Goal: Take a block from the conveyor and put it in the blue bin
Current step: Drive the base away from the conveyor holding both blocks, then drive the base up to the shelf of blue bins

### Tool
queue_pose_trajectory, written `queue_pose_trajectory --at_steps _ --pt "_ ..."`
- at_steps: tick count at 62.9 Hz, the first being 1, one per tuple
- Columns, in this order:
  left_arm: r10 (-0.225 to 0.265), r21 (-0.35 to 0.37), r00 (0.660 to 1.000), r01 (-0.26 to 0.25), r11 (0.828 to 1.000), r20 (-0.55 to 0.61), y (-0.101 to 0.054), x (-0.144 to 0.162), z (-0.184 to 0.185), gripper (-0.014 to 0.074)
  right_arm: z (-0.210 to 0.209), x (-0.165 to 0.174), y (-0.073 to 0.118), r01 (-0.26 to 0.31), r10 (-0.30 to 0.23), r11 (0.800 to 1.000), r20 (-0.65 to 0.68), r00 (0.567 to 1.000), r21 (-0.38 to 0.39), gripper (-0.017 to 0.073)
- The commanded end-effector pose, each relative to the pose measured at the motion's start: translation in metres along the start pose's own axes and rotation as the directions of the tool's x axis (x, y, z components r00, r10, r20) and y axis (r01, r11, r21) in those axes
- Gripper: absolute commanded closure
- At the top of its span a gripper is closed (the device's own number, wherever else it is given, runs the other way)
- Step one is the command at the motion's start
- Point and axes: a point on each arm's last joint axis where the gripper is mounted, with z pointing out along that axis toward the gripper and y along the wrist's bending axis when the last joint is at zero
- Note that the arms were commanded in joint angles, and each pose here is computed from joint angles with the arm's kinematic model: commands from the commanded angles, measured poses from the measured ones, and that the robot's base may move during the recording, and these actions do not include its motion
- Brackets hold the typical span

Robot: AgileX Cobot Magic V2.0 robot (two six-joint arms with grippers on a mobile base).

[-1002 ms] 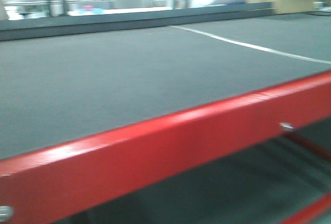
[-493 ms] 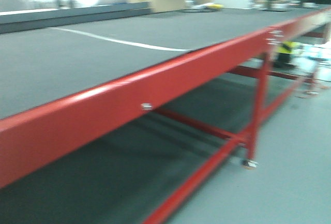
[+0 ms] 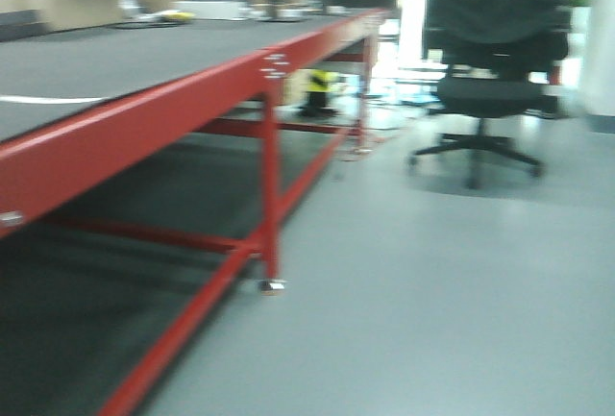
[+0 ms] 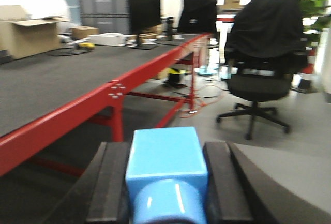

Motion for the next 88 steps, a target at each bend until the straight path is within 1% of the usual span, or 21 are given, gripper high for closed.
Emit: queue_pose_trajectory --at_steps 1,88 --pt "-0.007 0.000 1.000 0.007 1.000 0.024 0.0000 -0.0025 -0.0007 0.0704 -0.0012 -0.0018 -0.0007 0.013 -0.013 1.000 0.028 1.000 0.007 0.0721" --pt "-0.007 0.000 1.000 0.007 1.000 0.024 0.0000 -0.0025 -0.0007 0.0704 -0.0012 -0.0018 -0.0007 0.013 -0.013 1.000 0.028 1.000 0.007 0.0721"
